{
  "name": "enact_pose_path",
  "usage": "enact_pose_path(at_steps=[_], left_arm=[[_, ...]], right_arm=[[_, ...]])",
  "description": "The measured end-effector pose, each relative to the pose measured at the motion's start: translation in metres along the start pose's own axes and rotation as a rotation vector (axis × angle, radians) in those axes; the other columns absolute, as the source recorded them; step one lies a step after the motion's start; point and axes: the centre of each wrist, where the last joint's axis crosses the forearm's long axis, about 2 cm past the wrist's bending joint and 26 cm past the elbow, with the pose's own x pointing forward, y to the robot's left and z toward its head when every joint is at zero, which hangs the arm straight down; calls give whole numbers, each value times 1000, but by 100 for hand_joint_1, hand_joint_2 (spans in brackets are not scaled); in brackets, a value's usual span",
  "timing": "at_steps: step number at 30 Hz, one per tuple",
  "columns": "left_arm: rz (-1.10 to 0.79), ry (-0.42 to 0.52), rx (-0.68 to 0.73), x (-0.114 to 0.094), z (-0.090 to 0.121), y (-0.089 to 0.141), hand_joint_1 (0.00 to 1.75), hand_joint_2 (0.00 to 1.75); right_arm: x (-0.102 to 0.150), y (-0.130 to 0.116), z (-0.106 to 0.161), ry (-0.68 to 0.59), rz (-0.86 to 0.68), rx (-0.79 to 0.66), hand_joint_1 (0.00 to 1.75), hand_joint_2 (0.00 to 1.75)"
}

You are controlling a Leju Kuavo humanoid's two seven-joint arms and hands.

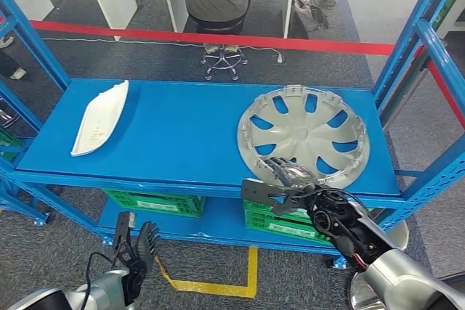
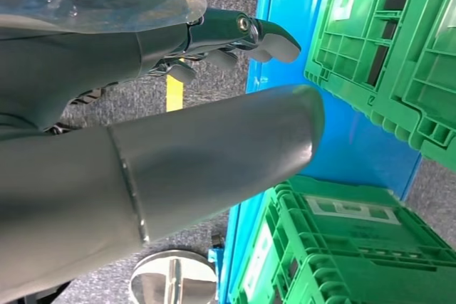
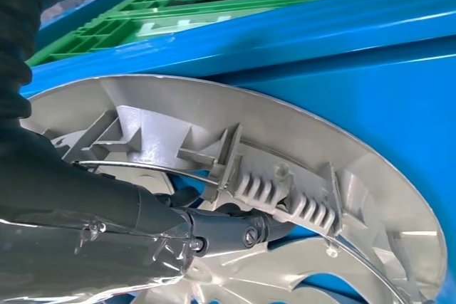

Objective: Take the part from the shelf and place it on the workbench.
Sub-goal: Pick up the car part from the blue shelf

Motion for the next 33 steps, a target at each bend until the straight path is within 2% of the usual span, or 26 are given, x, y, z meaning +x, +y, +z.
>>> enact_pose_path(at_steps=[21, 25, 33], left_arm=[[2, 0, 1, -1, 0, 0, 0, 0], [1, 1, -1, -1, 0, -1, 0, 0], [1, 4, -4, -1, 0, -2, 0, 0]], right_arm=[[25, 1, -9, -59, 22, -32, 0, 175], [30, 1, -10, -49, 33, -33, 7, 175], [31, 2, -11, -31, 38, -31, 0, 175]])
